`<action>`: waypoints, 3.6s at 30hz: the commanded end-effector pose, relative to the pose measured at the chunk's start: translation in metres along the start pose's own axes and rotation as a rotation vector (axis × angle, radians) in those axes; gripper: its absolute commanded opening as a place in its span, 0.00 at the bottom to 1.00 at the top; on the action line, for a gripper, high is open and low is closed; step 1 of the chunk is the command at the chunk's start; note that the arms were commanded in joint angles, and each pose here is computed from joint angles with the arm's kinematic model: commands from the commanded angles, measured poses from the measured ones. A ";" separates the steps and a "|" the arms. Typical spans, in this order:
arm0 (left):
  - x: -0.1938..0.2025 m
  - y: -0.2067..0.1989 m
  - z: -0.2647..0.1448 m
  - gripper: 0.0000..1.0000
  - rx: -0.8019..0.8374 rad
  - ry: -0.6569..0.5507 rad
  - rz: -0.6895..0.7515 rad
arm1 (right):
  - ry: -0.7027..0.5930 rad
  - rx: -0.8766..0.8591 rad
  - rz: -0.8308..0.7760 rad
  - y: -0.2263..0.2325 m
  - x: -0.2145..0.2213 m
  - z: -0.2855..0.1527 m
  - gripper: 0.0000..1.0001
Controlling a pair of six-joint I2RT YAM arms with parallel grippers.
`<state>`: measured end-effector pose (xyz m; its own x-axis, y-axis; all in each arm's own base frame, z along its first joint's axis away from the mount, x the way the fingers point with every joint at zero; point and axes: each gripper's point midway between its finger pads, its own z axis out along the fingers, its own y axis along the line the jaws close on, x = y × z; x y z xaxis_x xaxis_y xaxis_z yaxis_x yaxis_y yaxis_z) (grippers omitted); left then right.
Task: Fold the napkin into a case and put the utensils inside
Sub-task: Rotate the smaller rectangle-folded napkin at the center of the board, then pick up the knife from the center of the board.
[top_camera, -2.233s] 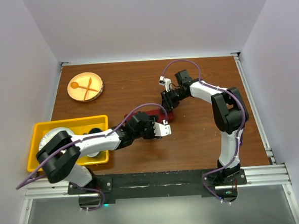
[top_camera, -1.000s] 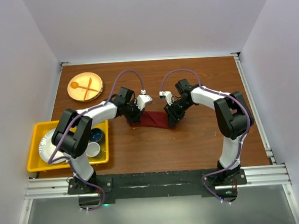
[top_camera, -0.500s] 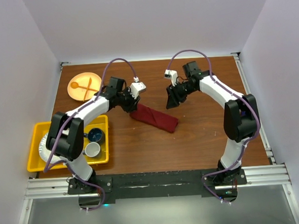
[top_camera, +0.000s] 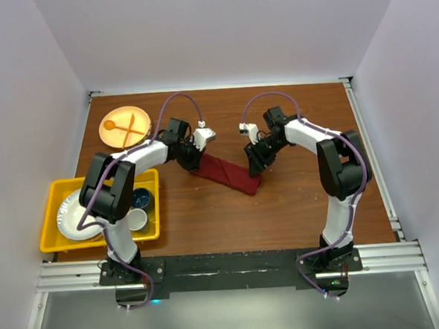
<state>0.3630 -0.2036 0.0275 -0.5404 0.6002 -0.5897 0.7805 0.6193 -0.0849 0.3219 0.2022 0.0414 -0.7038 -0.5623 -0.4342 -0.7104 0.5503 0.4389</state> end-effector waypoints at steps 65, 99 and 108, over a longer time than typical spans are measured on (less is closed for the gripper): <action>-0.123 -0.015 -0.147 0.99 -0.128 -0.532 -0.244 | 0.120 0.782 0.773 -0.114 0.226 -0.213 0.45; -0.130 0.004 -0.130 1.00 -0.135 -0.520 -0.240 | -0.001 0.593 0.900 -0.127 0.196 -0.176 0.00; -0.159 -0.016 -0.129 1.00 0.035 -0.580 -0.213 | -0.195 0.554 0.693 -0.096 0.122 -0.190 0.00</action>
<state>0.3856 -0.2237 0.1910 -0.5021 0.1461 -0.8524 0.6167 0.7515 -0.2345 0.2804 -0.0696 0.0531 -0.9673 0.1565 -0.1996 0.1255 0.9792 0.1597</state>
